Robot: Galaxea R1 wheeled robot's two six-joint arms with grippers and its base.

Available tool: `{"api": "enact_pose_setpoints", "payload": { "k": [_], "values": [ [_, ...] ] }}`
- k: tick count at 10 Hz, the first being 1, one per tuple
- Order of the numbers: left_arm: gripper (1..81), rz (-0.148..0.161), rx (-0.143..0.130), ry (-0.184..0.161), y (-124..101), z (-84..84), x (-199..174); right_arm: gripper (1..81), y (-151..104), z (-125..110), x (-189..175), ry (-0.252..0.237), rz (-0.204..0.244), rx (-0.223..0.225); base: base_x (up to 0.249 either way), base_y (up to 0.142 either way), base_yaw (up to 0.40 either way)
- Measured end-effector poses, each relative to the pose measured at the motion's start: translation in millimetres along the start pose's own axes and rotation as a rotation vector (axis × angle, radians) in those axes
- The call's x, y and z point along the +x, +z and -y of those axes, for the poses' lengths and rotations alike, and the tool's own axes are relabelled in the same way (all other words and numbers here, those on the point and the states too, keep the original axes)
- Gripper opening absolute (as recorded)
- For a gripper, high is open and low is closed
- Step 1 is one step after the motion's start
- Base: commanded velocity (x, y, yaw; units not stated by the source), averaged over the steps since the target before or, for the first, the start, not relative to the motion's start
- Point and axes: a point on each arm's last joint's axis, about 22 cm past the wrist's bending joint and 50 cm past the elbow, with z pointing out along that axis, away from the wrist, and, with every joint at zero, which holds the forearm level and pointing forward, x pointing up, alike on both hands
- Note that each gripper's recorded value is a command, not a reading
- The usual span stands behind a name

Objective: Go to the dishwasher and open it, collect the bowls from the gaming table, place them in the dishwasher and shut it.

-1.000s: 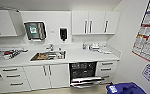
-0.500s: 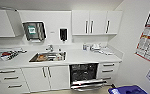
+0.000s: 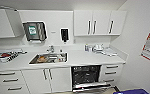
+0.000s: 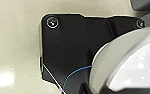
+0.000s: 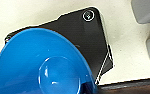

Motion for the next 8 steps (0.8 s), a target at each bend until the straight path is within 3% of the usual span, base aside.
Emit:
{"api": "enact_pose_setpoints", "payload": {
  "k": [2,4,7,8],
  "values": [
    [1.0,0.003,-0.001,-0.001,0,-1.5,-3,1.0,0,-1,-3,0.001,0.004,-0.001,0.124,0.034,0.000],
    [1.0,-0.018,0.003,0.004,0,3.4,14,1.0,3,8,6,-0.001,-0.006,0.010,0.130,0.000,0.000],
    [1.0,0.021,-0.003,-0.005,0,-4.0,-20,1.0,-2,-4,-16,0.002,0.018,-0.004,0.132,0.000,0.000],
    [1.0,0.018,-0.003,-0.005,0,-3.5,-16,1.0,-2,-3,-15,0.002,0.019,-0.003,0.132,0.000,0.000]
  ]
}}
